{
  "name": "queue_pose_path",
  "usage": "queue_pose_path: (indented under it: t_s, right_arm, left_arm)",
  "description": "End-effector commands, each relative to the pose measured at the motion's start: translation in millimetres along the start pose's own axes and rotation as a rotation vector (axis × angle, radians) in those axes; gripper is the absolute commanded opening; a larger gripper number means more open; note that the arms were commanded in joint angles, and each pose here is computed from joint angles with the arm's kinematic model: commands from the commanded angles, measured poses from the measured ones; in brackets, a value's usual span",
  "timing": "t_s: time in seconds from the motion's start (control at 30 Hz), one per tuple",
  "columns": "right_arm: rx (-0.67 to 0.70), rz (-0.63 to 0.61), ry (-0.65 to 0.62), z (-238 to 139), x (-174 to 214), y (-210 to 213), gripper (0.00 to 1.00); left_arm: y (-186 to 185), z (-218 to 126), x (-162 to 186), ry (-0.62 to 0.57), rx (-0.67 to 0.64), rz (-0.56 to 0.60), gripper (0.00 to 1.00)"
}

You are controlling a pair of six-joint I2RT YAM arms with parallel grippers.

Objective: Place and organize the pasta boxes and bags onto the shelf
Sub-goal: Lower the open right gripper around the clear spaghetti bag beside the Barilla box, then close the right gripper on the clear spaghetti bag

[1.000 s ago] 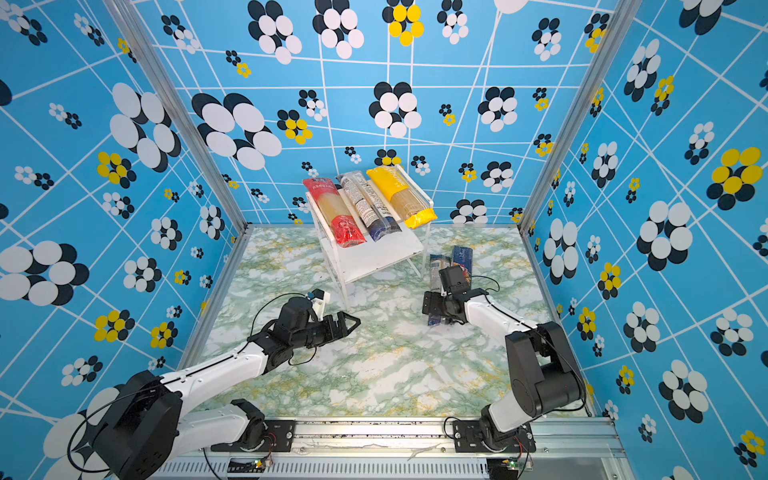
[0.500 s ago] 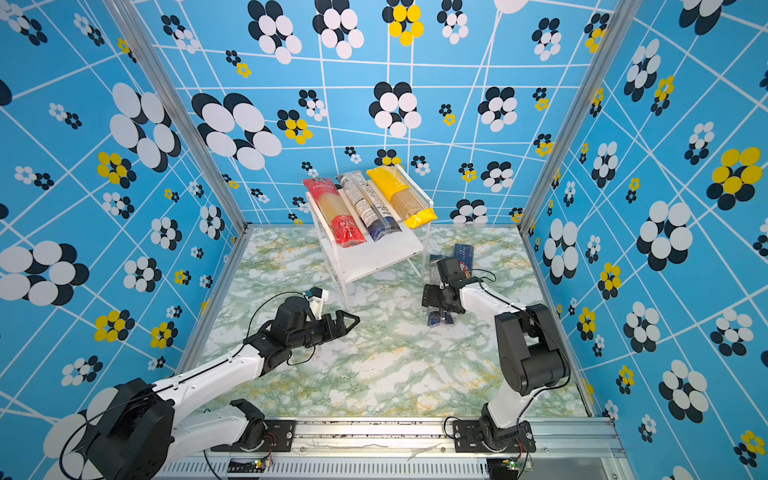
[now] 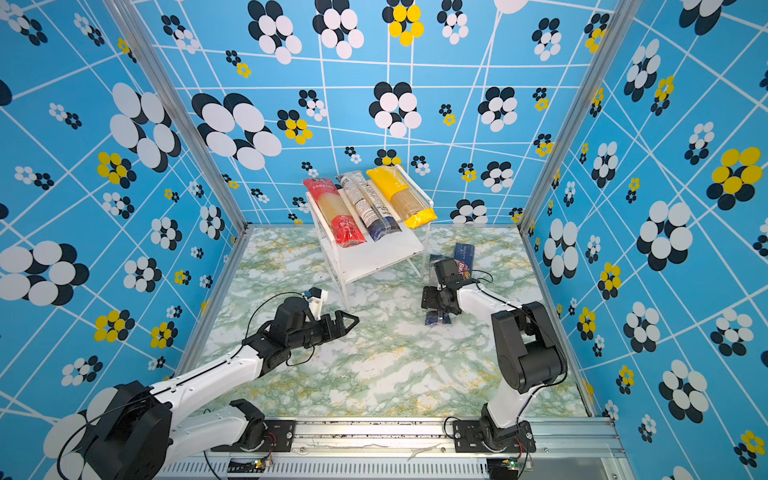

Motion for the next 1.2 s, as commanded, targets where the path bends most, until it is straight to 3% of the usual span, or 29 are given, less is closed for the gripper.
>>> queue_pose_path:
  t_s: [0.0, 0.43, 0.67, 1.17]
  right_arm:
    - [-0.007, -0.06, 0.11, 11, 32, 10, 0.81]
    - [0.035, -0.021, 0.117, 10, 49, 12, 0.8]
    - [0.047, 0.057, 0.078, 9, 48, 9, 0.91]
    - [0.135, 0.148, -0.008, 7, 31, 3, 0.95]
  left_arm:
    - [5, 0, 3, 0.001, -0.015, 0.005, 0.99]
    - [6, 0, 3, -0.001, -0.012, 0.003, 0.99]
    - [7, 1, 4, -0.002, -0.008, 0.001, 0.99]
    - [8, 0, 4, -0.001, -0.007, 0.001, 0.99]
Point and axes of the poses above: each gripper's point midway between its finger pads, its own z axis out along the fingers, its own y axis along the line the jaws close on, x = y × z, the point moved 5 cm from there along -z, back along the fingers, and after that the axes turned 10 degrees about z, right-handed, at the moved point
